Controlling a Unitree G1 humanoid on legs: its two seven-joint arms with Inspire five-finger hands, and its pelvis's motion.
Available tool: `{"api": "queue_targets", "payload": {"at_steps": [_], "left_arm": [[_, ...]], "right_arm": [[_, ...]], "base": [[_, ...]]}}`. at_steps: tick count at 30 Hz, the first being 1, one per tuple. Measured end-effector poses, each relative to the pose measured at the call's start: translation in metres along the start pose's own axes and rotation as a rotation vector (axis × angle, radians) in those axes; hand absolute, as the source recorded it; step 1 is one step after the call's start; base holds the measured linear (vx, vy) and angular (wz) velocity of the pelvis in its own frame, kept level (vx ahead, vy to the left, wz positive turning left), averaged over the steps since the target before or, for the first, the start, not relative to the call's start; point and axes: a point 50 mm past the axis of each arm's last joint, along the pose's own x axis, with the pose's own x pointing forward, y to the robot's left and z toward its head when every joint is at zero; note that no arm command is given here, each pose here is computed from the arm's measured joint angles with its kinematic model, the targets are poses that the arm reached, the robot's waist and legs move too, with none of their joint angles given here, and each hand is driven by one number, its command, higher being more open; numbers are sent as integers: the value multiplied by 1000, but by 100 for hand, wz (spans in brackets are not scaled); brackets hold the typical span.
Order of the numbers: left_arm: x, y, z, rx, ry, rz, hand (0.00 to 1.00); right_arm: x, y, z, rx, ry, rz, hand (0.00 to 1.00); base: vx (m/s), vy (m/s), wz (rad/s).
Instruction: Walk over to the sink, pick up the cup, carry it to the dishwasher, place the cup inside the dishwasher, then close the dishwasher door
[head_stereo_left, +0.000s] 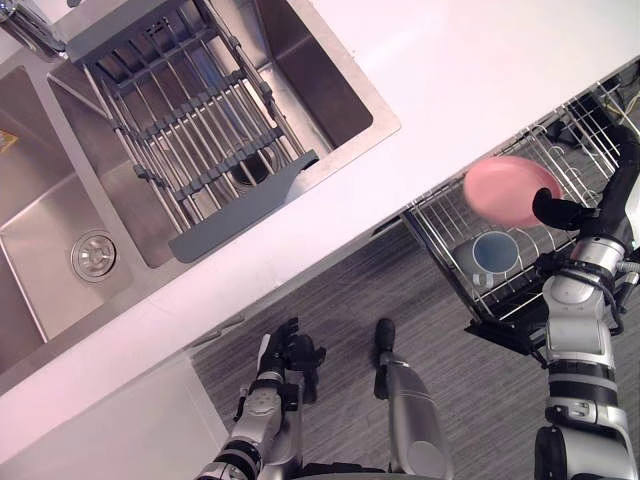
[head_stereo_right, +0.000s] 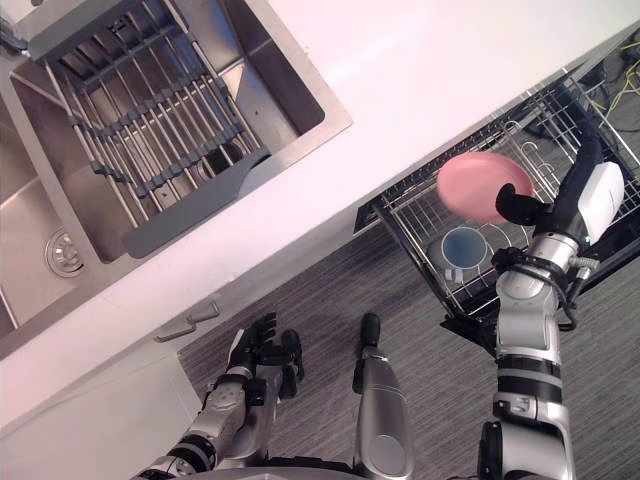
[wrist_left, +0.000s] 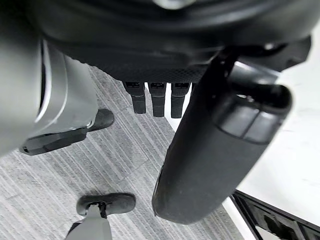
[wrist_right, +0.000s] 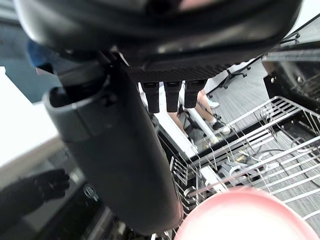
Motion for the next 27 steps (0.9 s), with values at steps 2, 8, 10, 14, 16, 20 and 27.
{"api": "queue_targets", "payload": {"at_steps": [2, 8, 10, 14, 16, 20, 27], "left_arm": [[0, 0, 1, -1, -4, -1, 90], [-3, 1, -2, -5, -1, -2, 90], [-4, 1, -4, -5, 7, -5, 90], [-4, 3, -6, -3, 20, -4, 90], [-4, 6, -7, 3, 26, -1, 90], [-6, 15, -13, 1, 52, 22, 90], [-10, 28, -25, -22, 99, 49, 90]], "right_arm": [[-7, -4, -7, 3, 24, -17, 90], [-30, -14, -22, 37, 89, -37, 90], [-36, -19, -21, 41, 81, -45, 90], [-58, -35, -23, 94, 105, -94, 90], [-72, -40, -30, 96, 135, -99, 90], [-103, -47, -50, 165, 241, -81, 90], [-140, -55, -87, 334, 454, -69, 90]], "base": [[-9, 3, 5], [0, 0, 1], [0, 0, 0], [-7, -5, 2], [0, 0, 0], [2, 2, -1], [15, 19, -10]]}}
